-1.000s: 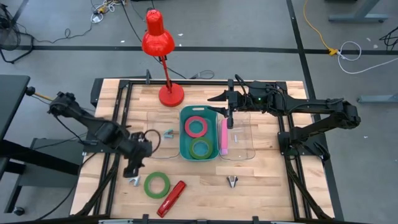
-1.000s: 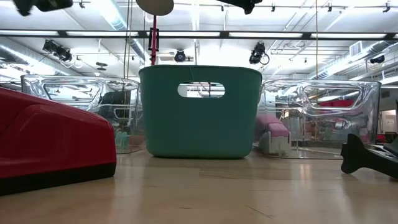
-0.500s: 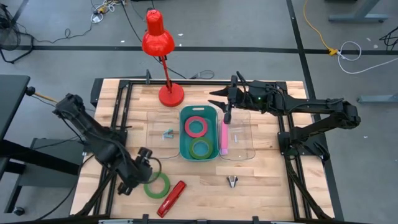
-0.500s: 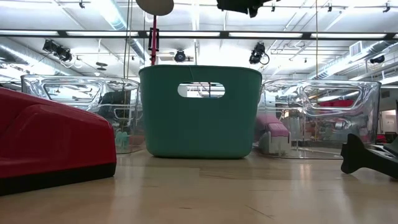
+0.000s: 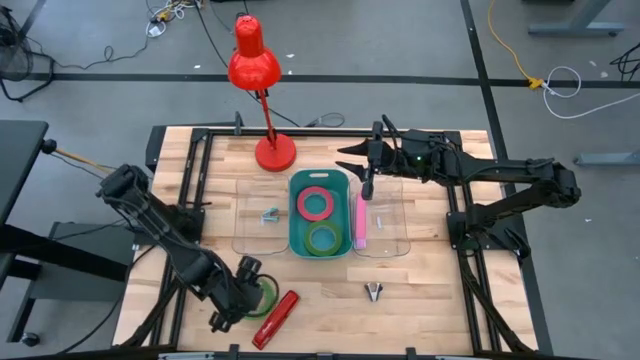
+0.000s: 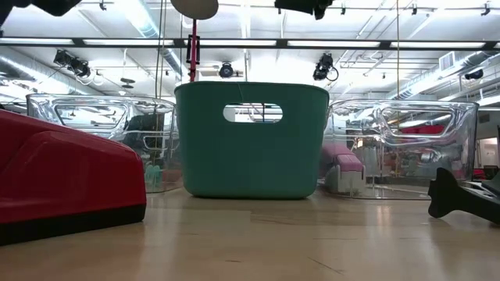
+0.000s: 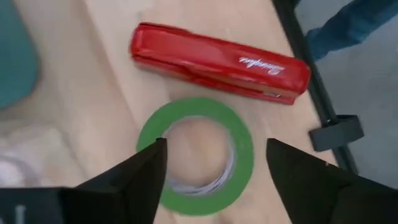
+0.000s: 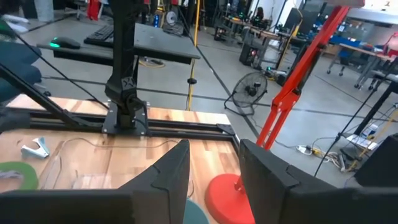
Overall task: Pick and place Stapler, Stapler remover, tape
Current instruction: Put the green tape into the green bin
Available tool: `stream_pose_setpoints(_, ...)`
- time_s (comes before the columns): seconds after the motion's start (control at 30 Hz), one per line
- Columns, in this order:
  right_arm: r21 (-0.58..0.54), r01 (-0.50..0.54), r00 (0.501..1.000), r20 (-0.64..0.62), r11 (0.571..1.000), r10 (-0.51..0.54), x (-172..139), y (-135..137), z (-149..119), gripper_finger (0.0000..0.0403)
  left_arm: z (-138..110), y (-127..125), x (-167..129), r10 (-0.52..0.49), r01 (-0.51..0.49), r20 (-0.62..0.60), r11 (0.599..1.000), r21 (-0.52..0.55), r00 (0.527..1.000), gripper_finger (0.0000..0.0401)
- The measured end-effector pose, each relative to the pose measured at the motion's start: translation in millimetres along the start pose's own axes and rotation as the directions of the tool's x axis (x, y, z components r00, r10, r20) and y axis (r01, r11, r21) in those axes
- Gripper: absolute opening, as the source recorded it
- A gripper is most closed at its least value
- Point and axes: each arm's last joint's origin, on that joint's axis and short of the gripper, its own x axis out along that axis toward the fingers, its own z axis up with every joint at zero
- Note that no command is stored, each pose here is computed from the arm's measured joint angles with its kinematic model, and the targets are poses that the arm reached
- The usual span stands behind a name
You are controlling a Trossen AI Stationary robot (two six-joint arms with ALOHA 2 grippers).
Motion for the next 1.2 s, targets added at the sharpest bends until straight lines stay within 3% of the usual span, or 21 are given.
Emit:
stream_pose_setpoints(0.13,-0.006,0.001,1.0,-0.006,1.0,-0.001,-14,-3,5,0.0142,0,-6,12,-0.044,0.044,-0.04,0.999,-0.018,0.998,0.0303)
stream_pose_setpoints(0.4,0.007,0.018,1.0,-0.01,1.0,-0.018,-48,-11,14,0.0142,-3,-23,35,-0.114,0.114,-0.111,0.993,-0.005,0.987,0.0307)
stream_pose_setpoints(0.73,0.009,0.009,0.999,-0.039,1.0,-0.009,-64,-12,15,0.0142,-10,-30,63,-0.072,0.07,-0.203,0.997,-0.016,0.977,0.0307)
stream_pose_setpoints(1.0,0.148,-0.071,0.996,-0.046,0.987,0.078,-64,-9,13,0.0142,-27,-42,87,-0.01,0.025,-0.297,0.999,0.046,0.955,0.0307)
stream_pose_setpoints(1.2,0.19,-0.092,0.994,-0.041,0.977,0.102,-64,-8,13,0.0142,-38,-41,94,0.024,-0.012,-0.311,0.999,0.039,0.95,0.0307)
